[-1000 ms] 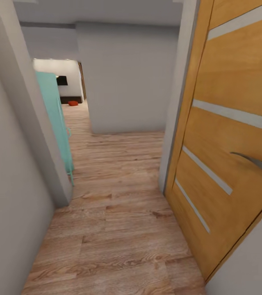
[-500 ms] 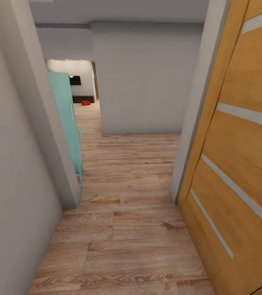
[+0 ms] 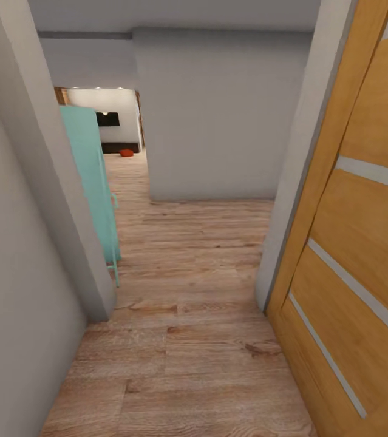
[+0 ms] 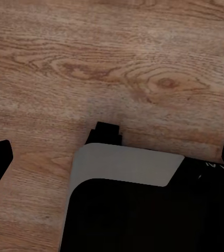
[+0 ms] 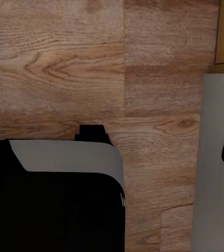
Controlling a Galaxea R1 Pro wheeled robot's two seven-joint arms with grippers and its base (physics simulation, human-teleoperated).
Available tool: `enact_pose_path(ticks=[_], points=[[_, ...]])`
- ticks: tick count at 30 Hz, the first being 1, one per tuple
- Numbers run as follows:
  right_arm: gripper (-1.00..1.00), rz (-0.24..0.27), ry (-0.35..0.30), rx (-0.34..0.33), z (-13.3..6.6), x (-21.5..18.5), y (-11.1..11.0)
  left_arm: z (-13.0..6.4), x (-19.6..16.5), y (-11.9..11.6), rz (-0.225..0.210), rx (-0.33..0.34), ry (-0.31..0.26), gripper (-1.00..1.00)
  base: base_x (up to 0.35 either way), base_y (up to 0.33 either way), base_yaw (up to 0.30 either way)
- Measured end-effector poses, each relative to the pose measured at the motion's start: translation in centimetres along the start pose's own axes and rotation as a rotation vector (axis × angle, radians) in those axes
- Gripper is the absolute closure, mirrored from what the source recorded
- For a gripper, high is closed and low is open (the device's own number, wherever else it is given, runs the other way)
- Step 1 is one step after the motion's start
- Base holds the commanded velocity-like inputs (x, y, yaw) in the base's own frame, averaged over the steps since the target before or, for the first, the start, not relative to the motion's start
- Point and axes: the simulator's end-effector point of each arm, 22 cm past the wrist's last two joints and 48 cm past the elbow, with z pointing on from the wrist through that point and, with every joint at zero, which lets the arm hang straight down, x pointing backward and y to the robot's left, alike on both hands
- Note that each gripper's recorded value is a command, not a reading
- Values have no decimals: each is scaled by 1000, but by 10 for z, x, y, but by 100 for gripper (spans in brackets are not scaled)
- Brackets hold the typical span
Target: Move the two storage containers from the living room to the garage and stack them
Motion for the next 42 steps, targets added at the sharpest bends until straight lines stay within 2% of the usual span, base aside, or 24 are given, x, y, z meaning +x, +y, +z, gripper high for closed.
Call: enact_pose_path(ticks=[13,17,25,42], points=[[-100,2,-9,1,0,-2,-1,0,0,0,-1,0,0,-100,321,0,0],[-100,0,-7,-10,-1,-2,7,0,1,-3,-1,4,3,-100,321,0,7],[-100,0,-12,-12,-1,-3,8,0,0,0,0,0,0,-100,321,0,124],[-100,6,-14,-5,0,-3,3,0,-2,3,8,-4,-5,-100,320,0,3]])
